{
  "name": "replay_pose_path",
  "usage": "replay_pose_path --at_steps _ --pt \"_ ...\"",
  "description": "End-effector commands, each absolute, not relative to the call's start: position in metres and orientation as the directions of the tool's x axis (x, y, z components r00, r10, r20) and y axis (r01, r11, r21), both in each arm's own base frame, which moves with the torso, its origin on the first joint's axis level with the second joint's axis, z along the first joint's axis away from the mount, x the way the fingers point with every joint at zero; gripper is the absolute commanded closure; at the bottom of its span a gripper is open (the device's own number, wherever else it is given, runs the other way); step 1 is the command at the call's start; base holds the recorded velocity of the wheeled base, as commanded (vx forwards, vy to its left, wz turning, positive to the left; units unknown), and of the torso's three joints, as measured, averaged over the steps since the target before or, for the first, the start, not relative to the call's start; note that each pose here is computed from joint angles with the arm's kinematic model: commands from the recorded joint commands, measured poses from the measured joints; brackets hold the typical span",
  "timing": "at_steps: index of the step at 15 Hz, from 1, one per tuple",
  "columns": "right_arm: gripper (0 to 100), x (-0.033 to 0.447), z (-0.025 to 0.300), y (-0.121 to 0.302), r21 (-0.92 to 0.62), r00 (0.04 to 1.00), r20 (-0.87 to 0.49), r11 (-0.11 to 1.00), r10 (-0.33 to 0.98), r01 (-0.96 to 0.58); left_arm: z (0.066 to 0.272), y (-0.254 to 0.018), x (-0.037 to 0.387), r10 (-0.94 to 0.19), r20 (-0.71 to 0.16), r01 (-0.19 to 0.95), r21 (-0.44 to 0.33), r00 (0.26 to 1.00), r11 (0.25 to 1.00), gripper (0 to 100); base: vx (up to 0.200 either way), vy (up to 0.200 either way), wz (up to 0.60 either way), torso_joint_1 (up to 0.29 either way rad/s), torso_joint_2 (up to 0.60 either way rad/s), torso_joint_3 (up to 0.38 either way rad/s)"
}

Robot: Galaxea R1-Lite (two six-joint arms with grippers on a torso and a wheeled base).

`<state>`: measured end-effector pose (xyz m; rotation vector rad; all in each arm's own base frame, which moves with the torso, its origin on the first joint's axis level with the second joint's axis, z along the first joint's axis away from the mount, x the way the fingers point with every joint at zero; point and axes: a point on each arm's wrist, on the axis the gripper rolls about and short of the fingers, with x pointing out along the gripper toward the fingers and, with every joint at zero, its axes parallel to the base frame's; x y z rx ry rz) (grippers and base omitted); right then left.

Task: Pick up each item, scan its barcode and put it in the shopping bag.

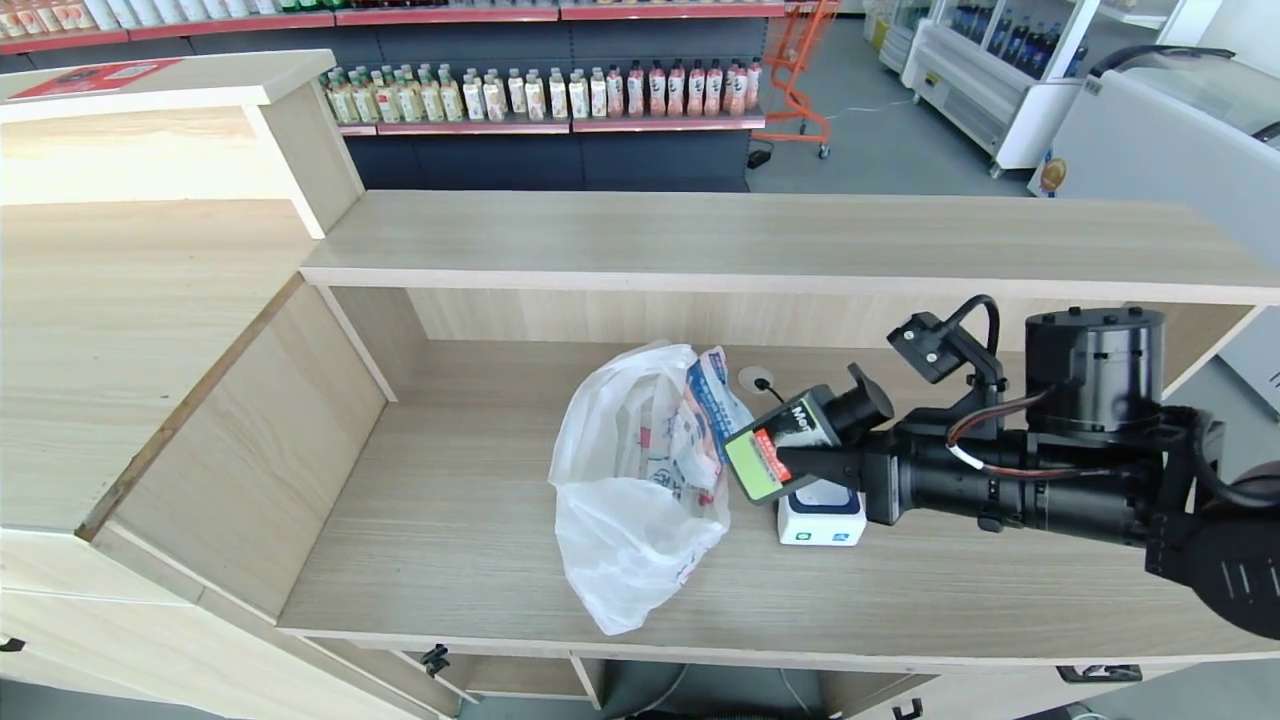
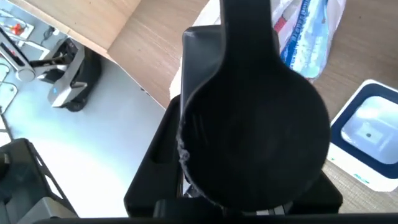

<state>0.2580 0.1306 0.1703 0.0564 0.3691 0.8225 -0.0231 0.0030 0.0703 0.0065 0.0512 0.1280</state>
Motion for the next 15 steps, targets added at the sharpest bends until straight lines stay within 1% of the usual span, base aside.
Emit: replay_pose_path --at_steps 1,3,5,6,11,15 --pt "100 0.267 0.154 0.133 0.194 0.616 -0.347 0.696 0.707 -0.691 0.070 0.003 -0.023 0.129 -0.050 -0.128 0.010 0.990 0.992 0 0.000 0.000 0.00 0.000 0.00 0.000" --pt "100 0.273 0.142 0.135 0.143 0.606 -0.383 0.693 0.697 -0.706 0.070 0.003 -0.023 0.129 -0.050 -0.128 0.010 0.990 0.992 0 0.000 0.000 0.00 0.000 0.00 0.000" --pt "100 0.282 0.126 0.137 0.077 0.633 -0.428 0.724 0.645 -0.685 0.070 0.003 -0.023 0.129 -0.050 -0.128 0.010 0.990 0.992 0 0.000 0.000 0.00 0.000 0.00 0.000" --pt "100 0.285 0.122 0.138 0.068 0.635 -0.437 0.727 0.637 -0.683 0.070 0.003 -0.023 0.129 -0.052 -0.128 0.010 0.990 0.992 0 0.000 0.000 0.00 0.000 0.00 0.000" --pt "100 0.303 0.092 0.148 -0.039 0.607 -0.474 0.673 0.638 -0.739 0.070 0.003 -0.023 0.129 -0.052 -0.128 0.010 0.990 0.992 0 0.000 0.000 0.00 0.000 0.00 0.000" --pt "100 0.316 0.069 0.161 -0.089 0.610 -0.425 0.639 0.669 -0.764 0.070 0.003 -0.023 0.129 -0.052 -0.128 0.010 0.990 0.992 0 0.000 0.000 0.00 0.000 0.00 0.000"
